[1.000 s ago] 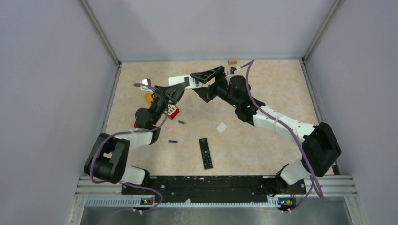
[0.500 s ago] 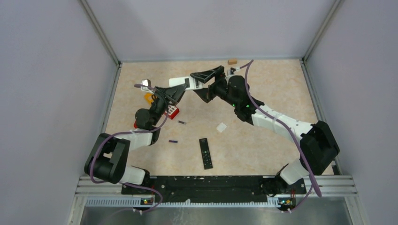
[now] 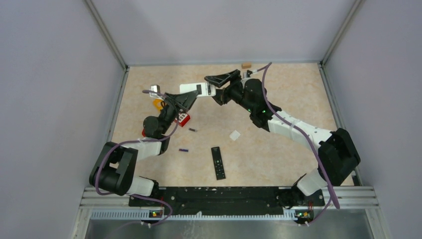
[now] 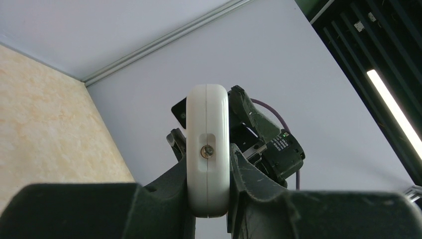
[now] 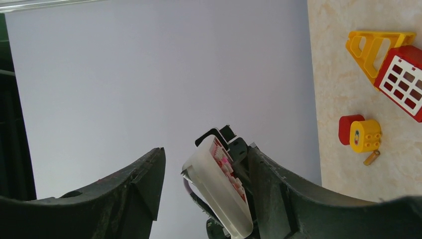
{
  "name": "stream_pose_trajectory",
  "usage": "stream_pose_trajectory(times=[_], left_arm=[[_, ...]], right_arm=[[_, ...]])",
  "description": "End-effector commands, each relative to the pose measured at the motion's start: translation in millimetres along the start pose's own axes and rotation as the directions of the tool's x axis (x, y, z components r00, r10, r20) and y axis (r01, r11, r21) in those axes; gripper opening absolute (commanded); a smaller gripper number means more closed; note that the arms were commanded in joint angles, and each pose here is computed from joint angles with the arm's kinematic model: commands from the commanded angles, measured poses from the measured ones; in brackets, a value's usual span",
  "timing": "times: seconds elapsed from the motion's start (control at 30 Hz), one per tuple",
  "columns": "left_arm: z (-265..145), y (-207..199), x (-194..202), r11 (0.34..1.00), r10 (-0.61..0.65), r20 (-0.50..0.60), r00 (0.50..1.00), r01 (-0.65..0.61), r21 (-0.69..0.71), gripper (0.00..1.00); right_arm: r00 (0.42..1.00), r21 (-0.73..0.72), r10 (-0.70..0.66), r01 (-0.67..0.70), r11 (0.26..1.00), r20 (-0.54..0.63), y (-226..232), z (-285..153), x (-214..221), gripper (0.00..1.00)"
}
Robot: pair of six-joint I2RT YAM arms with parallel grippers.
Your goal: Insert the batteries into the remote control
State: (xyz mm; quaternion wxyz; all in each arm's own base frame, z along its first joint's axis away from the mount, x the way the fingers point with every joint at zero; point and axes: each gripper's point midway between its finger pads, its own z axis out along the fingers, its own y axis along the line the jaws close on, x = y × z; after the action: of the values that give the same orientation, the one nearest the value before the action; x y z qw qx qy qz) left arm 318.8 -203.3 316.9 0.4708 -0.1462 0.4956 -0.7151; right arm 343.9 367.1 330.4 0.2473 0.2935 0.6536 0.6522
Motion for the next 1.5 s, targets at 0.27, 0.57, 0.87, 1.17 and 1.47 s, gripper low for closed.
stream_pose_trajectory(times=[0.27,0.57,0.87,1.17,1.47], left_arm=[[-3.3,-46.4,-1.2,0.982,0.082,0.009,0.997,-0.083,0.172,0.00],[5.0,-44.3,-4.4,0.989,0.037,0.003,0.999,-0.037,0.142,0.00],[16.1,-42.5,-7.9,0.998,0.005,-0.012,1.000,-0.004,0.069,0.00],[29.7,-49.0,-14.3,0.998,-0.049,-0.040,0.998,0.050,0.024,0.00],[33.7,-66.4,-17.1,0.969,-0.240,-0.100,0.966,0.244,0.035,0.00]], right_arm=[[1.000,-0.109,0.007,-0.010,0.994,-0.029,34.3,-3.3,2.4,0.43],[0.999,-0.113,-0.014,0.009,0.994,-0.037,32.8,-3.4,4.2,0.29],[0.994,-0.071,-0.075,0.069,0.995,-0.083,22.3,-1.3,7.0,0.16],[0.972,-0.050,-0.145,0.138,0.989,-0.184,14.5,-8.3,17.2,0.16],[0.945,-0.015,-0.236,0.239,0.971,-0.227,-6.9,-19.3,19.1,0.16]])
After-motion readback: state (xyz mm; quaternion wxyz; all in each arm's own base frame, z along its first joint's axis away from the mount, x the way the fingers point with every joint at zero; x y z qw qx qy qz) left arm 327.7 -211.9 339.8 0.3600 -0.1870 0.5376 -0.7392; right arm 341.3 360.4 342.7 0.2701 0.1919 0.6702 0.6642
